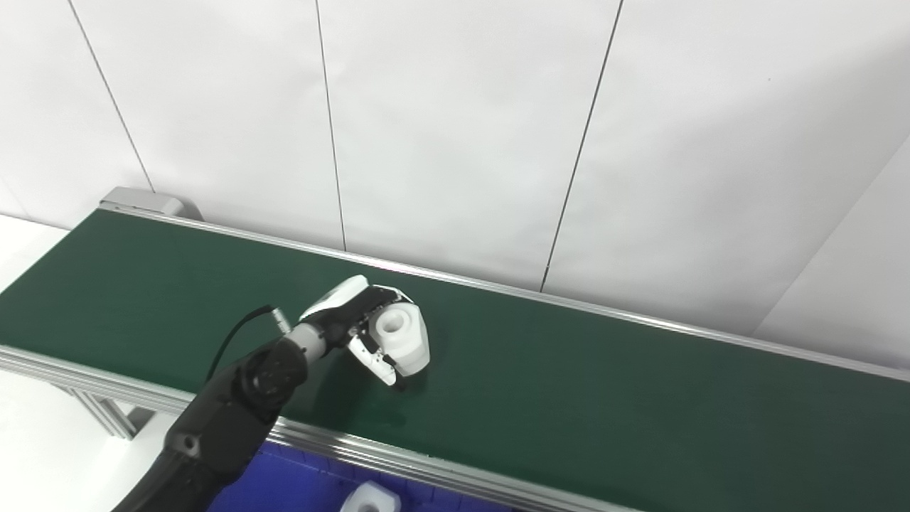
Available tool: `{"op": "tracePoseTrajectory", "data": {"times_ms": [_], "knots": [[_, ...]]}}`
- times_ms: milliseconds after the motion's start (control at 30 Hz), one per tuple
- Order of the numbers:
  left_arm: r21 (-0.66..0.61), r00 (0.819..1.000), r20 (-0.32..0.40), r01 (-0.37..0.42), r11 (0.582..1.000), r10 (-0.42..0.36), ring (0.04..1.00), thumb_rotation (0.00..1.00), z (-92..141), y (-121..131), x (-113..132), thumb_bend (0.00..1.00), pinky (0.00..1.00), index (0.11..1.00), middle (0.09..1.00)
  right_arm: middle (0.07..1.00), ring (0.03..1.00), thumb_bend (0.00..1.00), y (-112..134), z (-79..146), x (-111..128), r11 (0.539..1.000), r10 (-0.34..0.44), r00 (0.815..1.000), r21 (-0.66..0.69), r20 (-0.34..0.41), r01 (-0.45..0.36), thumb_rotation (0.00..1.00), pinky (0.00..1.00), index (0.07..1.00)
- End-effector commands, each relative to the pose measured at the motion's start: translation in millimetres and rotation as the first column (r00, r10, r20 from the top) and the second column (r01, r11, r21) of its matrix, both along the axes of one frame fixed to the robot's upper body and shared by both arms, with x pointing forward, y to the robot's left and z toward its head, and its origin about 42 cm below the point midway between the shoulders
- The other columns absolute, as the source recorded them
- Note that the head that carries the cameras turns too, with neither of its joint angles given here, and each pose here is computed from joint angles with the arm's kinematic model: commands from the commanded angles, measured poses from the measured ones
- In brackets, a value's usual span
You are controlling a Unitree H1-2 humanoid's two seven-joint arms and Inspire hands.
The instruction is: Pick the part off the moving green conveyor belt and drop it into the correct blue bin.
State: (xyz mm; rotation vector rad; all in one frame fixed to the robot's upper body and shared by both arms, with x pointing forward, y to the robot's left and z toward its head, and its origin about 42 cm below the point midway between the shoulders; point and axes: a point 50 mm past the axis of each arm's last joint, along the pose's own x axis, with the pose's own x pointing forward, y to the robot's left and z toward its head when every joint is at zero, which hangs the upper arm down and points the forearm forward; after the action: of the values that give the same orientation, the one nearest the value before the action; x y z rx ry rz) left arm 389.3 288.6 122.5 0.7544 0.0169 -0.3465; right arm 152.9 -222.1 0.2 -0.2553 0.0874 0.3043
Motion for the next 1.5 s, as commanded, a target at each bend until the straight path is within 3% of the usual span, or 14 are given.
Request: {"op": "tracePoseTrajectory", "data": {"times_ms": [0, 200, 433, 700, 867, 1033, 1167, 1300, 1467], "knots": [[-0.043, 0.989, 0.144, 0.042, 0.998, -0.036, 0.444, 0.0, 29.5, 4.1, 5.0, 0.5, 0.39, 0.498, 0.485, 0.78, 0.733, 0.75, 6.4, 14.4, 2.6, 0.999, 0.015, 0.996, 0.046, 0.092, -0.02, 0.49, 0.62, 0.812], [-0.167, 0.974, 0.219, 0.103, 0.981, -0.065, 0.398, 0.0, 39.6, 24.5, -40.7, 0.5, 0.3, 0.514, 0.466, 0.784, 0.743, 0.76, 17.3, 24.2, -1.5, 0.997, 0.026, 0.992, 0.068, 0.123, -0.034, 0.52, 0.66, 0.821], [-0.283, 0.965, 0.245, 0.16, 0.946, -0.09, 0.431, 0.0, 24.3, 37.8, -84.6, 0.5, 0.39, 0.506, 0.494, 0.778, 0.739, 0.81, 24.8, 32.3, -3.5, 0.996, 0.002, 0.988, 0.085, 0.154, -0.016, 0.5, 0.67, 0.836], [-0.368, 0.971, 0.189, 0.206, 0.907, -0.143, 0.449, 0.0, -11.1, 28.3, -125.2, 0.5, 0.41, 0.482, 0.512, 0.782, 0.738, 0.81, 30.2, 47.3, 1.5, 0.993, -0.015, 0.979, 0.118, 0.201, -0.009, 0.49, 0.66, 0.831], [-0.42, 0.981, 0.109, 0.194, 0.886, -0.163, 0.442, 0.0, -38.6, 16.5, -149.7, 0.5, 0.4, 0.489, 0.513, 0.776, 0.735, 0.83, 30.0, 54.8, 2.4, 0.993, -0.029, 0.978, 0.119, 0.207, 0.004, 0.51, 0.66, 0.829], [-0.342, 0.982, 0.044, 0.19, 0.92, -0.186, 0.46, 0.0, -48.4, 1.1, -170.8, 0.5, 0.42, 0.476, 0.51, 0.782, 0.736, 0.83, 28.1, 59.3, 0.4, 0.992, -0.043, 0.977, 0.127, 0.208, 0.017, 0.52, 0.66, 0.832], [-0.321, 0.974, 0.023, 0.22, 0.921, -0.224, 0.485, 0.0, -59.7, -14.3, -181.5, 0.5, 0.46, 0.454, 0.518, 0.791, 0.736, 0.8, 25.3, 60.6, -0.9, 0.992, -0.045, 0.975, 0.126, 0.219, 0.018, 0.51, 0.65, 0.838], [-0.26, 0.962, -0.036, 0.251, 0.932, -0.269, 0.463, 0.0, -70.6, -26.2, -187.3, 0.5, 0.44, 0.465, 0.52, 0.789, 0.726, 0.79, 23.6, 61.3, -2.4, 0.992, -0.054, 0.974, 0.122, 0.221, 0.027, 0.51, 0.64, 0.833], [-0.137, 0.96, -0.112, 0.24, 0.961, -0.256, 0.464, 0.0, -82.4, -35.8, -191.4, 0.5, 0.45, 0.464, 0.522, 0.786, 0.723, 0.79, 22.3, 61.6, -4.4, 0.992, -0.062, 0.975, 0.123, 0.214, 0.036, 0.51, 0.64, 0.831]]}}
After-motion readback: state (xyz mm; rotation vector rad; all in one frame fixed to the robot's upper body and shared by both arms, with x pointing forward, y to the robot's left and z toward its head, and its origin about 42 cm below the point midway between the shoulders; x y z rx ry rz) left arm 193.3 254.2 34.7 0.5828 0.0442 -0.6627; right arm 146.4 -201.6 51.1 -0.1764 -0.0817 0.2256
